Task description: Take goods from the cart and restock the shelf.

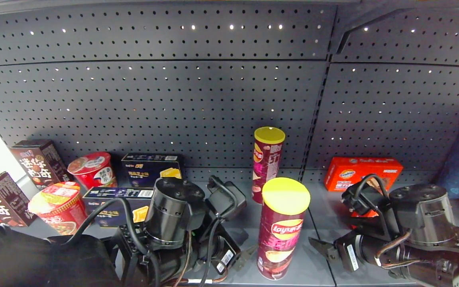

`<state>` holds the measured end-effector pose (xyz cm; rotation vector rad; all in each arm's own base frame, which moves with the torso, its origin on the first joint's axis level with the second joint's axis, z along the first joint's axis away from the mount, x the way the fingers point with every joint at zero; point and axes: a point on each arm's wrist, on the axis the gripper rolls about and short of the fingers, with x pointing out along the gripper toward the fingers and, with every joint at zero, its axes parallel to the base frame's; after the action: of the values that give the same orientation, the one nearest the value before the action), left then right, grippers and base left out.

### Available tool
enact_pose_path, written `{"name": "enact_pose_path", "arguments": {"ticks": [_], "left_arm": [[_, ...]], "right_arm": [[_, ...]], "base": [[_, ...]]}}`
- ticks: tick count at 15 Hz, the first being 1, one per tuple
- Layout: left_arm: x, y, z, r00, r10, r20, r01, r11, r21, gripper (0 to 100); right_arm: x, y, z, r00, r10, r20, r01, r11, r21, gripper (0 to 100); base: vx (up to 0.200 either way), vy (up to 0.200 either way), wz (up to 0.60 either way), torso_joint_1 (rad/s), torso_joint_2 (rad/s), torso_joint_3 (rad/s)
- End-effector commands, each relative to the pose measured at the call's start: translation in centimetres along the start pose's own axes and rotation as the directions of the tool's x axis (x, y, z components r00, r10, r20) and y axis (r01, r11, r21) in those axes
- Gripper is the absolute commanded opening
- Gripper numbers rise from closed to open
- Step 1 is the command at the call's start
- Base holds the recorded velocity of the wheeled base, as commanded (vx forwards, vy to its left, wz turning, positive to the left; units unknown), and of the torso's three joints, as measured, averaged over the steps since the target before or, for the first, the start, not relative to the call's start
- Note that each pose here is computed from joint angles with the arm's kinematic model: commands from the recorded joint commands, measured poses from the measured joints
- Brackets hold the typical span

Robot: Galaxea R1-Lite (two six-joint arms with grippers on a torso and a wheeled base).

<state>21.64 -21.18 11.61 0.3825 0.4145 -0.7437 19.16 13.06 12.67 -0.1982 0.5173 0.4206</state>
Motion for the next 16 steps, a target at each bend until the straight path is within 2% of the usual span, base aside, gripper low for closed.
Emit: {"name": "enact_pose_path", "arguments": {"ticks": [1,5,8,10,11,13,14,16], "left_arm": [[0.1,0.0,-0.2,1.0,0.0,-0.008,0.0,1.0,0.0,100],[-0.4,0.2,-0.7,1.0,0.01,-0.021,-0.01,1.0,-0.007,100],[-1.8,0.8,0.1,0.999,0.038,0.023,-0.037,0.999,-0.015,100],[-3.3,2.1,0.6,0.994,0.091,0.059,-0.089,0.995,-0.039,100],[-3.5,2.3,0.8,0.993,0.1,0.068,-0.097,0.994,-0.044,100],[-5.5,3.9,1.9,0.977,0.162,0.137,-0.153,0.985,-0.075,100],[-6.1,4.4,2.2,0.972,0.178,0.155,-0.166,0.982,-0.085,100],[-9.0,6.4,3.1,0.935,0.271,0.228,-0.246,0.96,-0.131,100]], "right_arm": [[-0.1,0.0,0.0,1.0,0.0,0.002,0.0,1.0,0.0,100],[-0.1,0.0,0.0,1.0,0.002,0.004,-0.002,1.0,0.0,100],[-0.5,0.0,0.4,1.0,0.002,0.031,-0.002,1.0,0.005,100],[-2.2,-0.4,1.3,0.994,-0.005,0.111,0.003,1.0,0.017,100],[-2.7,-0.5,1.5,0.992,-0.008,0.13,0.005,1.0,0.022,100],[-5.3,-1.7,2.5,0.972,-0.047,0.229,0.034,0.998,0.06,100],[-5.9,-2.1,2.6,0.965,-0.068,0.252,0.05,0.996,0.074,100],[-8.6,-3.8,2.9,0.93,-0.152,0.336,0.114,0.985,0.129,100]], "base": [[0.0,0.0,0.0,0.0,0.0,0.0],[0.0,0.0,0.0,0.0,0.0,0.0],[0.0,0.0,0.0,0.0,0.0,0.0],[0.0,0.0,0.0,0.0,0.0,0.0],[0.0,0.0,0.0,0.0,0.0,0.0],[0.0,0.0,0.0,0.0,0.0,0.0],[0.0,0.0,0.0,0.0,0.0,0.0],[0.0,0.0,0.0,0.0,0.0,0.0]]}}
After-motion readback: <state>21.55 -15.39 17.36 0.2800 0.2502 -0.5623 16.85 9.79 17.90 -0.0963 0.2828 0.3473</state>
